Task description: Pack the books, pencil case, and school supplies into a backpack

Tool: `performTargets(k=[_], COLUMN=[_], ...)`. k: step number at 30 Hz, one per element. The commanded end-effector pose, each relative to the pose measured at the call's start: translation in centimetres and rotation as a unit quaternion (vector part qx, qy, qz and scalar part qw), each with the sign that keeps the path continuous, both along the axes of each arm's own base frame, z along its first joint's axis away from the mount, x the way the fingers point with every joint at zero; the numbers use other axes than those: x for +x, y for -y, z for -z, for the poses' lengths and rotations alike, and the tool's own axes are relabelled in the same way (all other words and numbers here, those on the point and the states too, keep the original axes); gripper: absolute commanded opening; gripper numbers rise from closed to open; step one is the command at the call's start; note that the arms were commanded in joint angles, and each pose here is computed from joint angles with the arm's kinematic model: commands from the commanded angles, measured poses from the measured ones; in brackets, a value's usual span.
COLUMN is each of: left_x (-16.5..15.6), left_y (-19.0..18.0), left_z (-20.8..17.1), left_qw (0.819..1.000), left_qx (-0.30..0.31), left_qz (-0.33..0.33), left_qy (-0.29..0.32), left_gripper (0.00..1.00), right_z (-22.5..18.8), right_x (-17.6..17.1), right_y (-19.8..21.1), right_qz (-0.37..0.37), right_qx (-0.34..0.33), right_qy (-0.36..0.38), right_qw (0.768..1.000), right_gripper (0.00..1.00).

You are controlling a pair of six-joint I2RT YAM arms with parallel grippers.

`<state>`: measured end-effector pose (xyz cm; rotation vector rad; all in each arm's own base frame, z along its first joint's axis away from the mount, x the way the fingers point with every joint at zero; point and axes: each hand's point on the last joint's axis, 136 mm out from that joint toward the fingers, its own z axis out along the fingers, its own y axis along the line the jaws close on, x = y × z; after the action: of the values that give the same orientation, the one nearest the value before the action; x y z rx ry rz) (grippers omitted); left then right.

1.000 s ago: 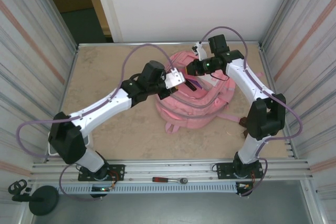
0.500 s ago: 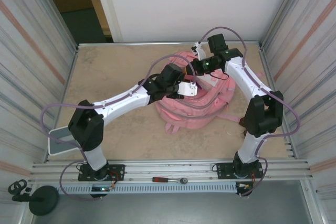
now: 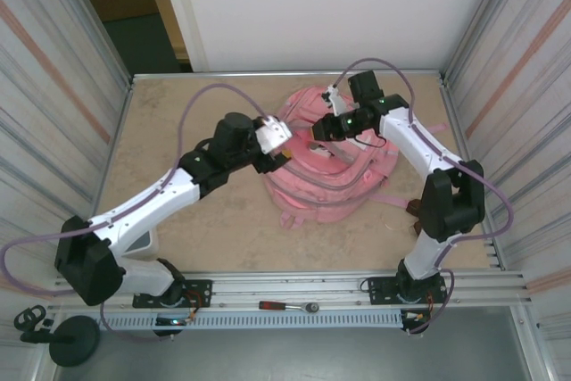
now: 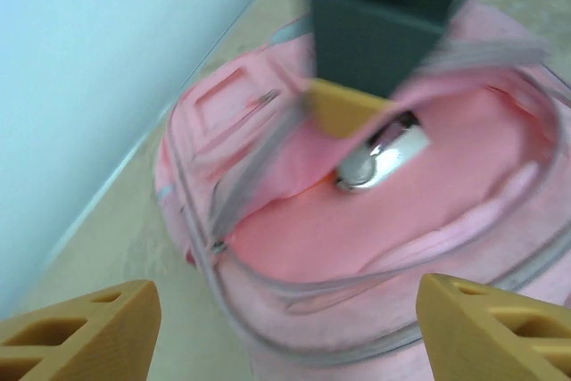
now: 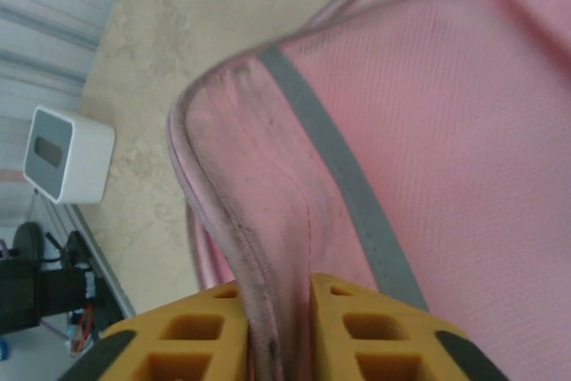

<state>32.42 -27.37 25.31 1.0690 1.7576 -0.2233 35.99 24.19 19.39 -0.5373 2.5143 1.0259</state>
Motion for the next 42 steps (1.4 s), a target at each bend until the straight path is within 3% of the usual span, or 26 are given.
performTargets(k=[1, 5, 11, 14, 17, 21, 32, 42], left_x=[1.3, 2.5, 5.7, 7.0, 7.5, 7.0, 0.4, -6.3], left_y=[-2.6, -3.3, -1.1, 0.7, 2.2, 1.9, 2.9, 7.8], left_z=[1.2, 1.5, 4.0, 5.9, 8.0, 11.8, 17.4, 15.1], left_qw=[0.975, 0.947, 0.938, 0.926, 0.916, 0.904, 0.882, 0.897], left_qx=[-0.13, -0.19, -0.154, -0.162, -0.171, -0.136, -0.139, -0.131], left_qz=[-0.12, -0.148, -0.159, -0.15, -0.135, -0.151, -0.12, -0.054], left_qy=[-0.132, -0.213, -0.265, -0.305, -0.338, -0.375, -0.435, -0.419], left_gripper=[0.76, 0.78, 0.79, 0.79, 0.78, 0.71, 0.64, 0.66], right_z=[-0.2, -0.2, 0.7, 2.1, 3.9, 7.1, 9.3, 8.2], right_x=[-2.4, -4.5, -2.8, -1.7, -0.8, -0.1, 2.4, 7.2], right_y=[0.0, 1.7, 10.1, 11.3, 11.1, 12.1, 9.4, 3.6], right_qz=[0.003, 0.027, 0.196, 0.244, 0.262, 0.279, 0.207, 0.101], right_qx=[-0.002, -0.01, -0.013, 0.006, 0.013, -0.038, -0.041, -0.065], right_qy=[0.009, 0.029, 0.044, 0.028, 0.01, -0.003, -0.027, -0.011], right_qw=[1.0, 0.999, 0.979, 0.969, 0.965, 0.96, 0.977, 0.993], right_gripper=[0.3, 0.46, 0.54, 0.6, 0.58, 0.52, 0.38, 0.37])
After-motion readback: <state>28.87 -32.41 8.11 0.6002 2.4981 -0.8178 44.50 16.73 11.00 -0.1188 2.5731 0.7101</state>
